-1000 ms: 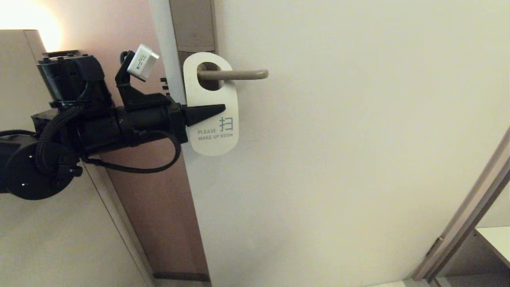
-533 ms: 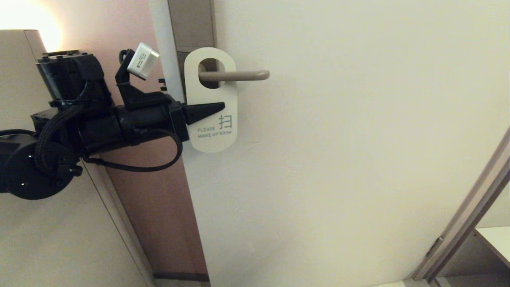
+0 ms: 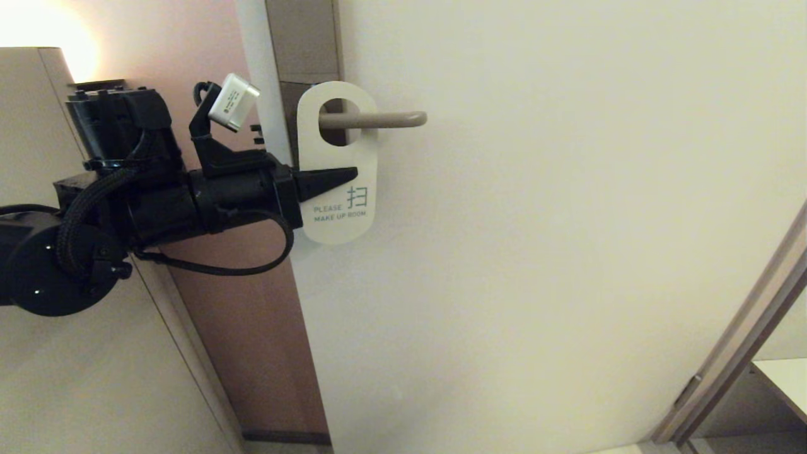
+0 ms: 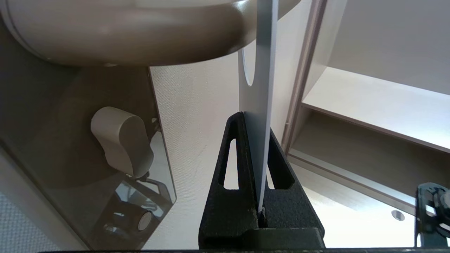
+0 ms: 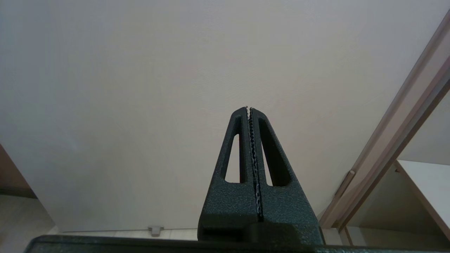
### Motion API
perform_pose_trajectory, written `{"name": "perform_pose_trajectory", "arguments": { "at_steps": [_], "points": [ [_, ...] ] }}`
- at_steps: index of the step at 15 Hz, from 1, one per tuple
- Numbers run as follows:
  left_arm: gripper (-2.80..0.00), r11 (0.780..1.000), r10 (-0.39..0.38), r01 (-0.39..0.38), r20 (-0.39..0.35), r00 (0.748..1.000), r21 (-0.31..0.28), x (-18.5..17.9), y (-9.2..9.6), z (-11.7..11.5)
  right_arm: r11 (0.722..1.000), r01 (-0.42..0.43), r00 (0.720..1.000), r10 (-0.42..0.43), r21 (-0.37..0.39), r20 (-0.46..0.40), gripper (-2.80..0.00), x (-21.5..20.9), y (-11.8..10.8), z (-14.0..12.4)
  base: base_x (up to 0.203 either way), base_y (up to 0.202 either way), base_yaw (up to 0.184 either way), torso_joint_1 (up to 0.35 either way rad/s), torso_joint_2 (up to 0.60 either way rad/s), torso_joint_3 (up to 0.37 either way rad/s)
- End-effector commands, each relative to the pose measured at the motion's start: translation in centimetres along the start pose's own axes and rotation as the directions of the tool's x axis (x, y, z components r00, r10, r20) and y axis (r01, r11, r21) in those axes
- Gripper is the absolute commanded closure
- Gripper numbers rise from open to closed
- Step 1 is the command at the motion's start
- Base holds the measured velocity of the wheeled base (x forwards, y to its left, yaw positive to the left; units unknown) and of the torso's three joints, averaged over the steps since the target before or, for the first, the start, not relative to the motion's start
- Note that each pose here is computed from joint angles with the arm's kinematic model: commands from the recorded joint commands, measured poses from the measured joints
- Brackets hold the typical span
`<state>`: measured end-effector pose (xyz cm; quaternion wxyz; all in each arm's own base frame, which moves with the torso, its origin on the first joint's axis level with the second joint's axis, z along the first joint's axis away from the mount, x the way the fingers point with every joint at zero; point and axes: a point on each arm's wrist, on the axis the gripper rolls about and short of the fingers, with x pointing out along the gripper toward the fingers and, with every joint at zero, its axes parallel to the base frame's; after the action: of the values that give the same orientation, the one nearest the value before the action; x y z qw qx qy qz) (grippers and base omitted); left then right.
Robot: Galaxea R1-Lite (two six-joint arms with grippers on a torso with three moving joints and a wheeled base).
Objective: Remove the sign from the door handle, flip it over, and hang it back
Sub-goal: Take down the sign
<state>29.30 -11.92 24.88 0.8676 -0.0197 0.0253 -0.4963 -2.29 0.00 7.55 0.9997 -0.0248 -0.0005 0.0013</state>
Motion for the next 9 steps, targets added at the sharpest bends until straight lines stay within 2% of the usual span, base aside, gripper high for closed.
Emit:
{"name": "perform_pose_trajectory", "arguments": {
  "at_steps": [1, 9],
  "points": [
    [0.00, 1.000, -0.002, 0.002, 0.002, 1.000, 0.002, 0.1, -0.1, 0.0, 1.000, -0.001, 1.000, 0.001, -0.001, 0.000, 0.00, 0.0, 0.0, 0.0, 0.000, 0.000, 0.000, 0.000, 0.00, 0.000],
    [0.00, 0.999, 0.053, -0.053, -0.009, 0.999, 0.012, 1.4, 1.2, -0.6, 1.000, -0.001, 1.000, 0.001, -0.001, -0.001, 0.00, 0.0, 0.0, 0.0, 0.000, 0.000, 0.000, 0.000, 0.00, 0.000]
  ]
}}
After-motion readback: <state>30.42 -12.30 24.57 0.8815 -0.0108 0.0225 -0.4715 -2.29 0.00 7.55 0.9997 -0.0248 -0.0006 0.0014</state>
